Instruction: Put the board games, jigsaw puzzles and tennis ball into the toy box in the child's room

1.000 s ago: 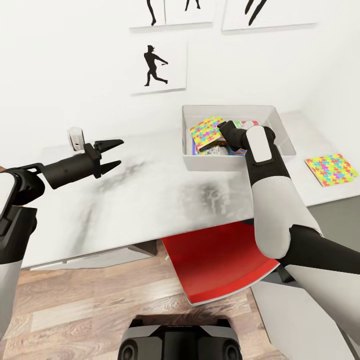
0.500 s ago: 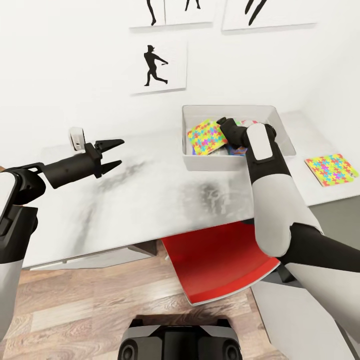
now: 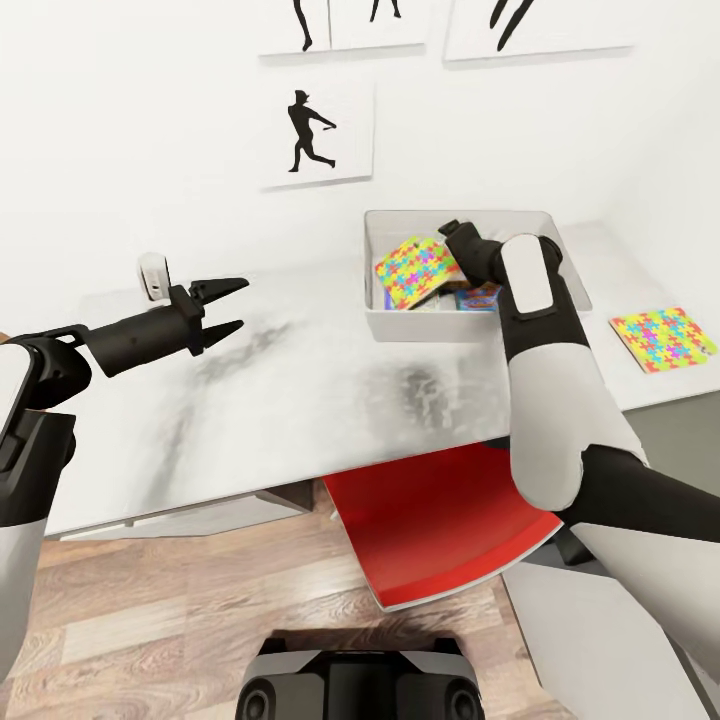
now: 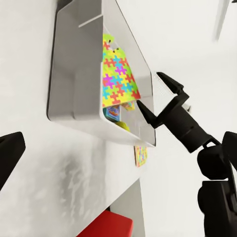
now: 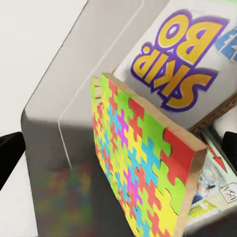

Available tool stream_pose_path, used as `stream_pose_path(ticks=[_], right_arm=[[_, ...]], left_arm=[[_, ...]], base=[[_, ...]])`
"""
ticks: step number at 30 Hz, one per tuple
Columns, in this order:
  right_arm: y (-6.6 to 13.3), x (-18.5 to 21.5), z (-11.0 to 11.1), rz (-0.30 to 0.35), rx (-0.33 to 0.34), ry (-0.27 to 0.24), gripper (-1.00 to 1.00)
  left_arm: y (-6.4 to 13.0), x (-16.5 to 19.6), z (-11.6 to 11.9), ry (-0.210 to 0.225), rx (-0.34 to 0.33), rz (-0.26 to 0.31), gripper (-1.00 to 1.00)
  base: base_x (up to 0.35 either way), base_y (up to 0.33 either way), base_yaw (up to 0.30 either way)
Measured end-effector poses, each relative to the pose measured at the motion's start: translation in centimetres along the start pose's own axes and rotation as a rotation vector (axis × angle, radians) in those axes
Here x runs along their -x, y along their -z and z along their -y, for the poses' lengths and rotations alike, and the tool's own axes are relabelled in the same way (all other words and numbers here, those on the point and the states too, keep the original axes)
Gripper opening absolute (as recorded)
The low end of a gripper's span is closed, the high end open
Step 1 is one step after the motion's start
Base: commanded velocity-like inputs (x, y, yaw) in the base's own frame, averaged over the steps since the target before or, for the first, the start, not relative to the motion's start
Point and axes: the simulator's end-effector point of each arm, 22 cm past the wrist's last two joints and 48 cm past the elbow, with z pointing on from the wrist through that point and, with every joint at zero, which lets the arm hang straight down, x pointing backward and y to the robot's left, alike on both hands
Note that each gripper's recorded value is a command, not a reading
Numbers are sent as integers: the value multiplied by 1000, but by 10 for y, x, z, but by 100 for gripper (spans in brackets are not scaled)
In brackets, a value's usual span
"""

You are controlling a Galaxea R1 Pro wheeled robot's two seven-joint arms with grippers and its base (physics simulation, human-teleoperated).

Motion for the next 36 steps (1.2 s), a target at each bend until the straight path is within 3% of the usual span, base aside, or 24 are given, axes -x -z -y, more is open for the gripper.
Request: stream_pose_path(ticks=[13, 18, 25, 32, 36], right_arm=[[28, 43, -22, 78, 27, 20, 100], [58, 75, -42, 146, 79, 40, 100], [86, 97, -55, 187, 113, 74, 100], [105, 122, -46, 237, 92, 99, 100], [133, 144, -24, 294, 79, 143, 100]], left_arm=[[-3, -3, 2, 6, -8, -4, 100], [-5, -7, 2, 5, -7, -14, 100], [-7, -8, 4, 2, -9, -18, 100], [-10, -9, 7, 1, -12, -20, 100], [-14, -8, 10, 1, -6, -19, 100]], base=[[0, 0, 0], [0, 0, 0], [0, 0, 0], [0, 0, 0], [0, 0, 0]])
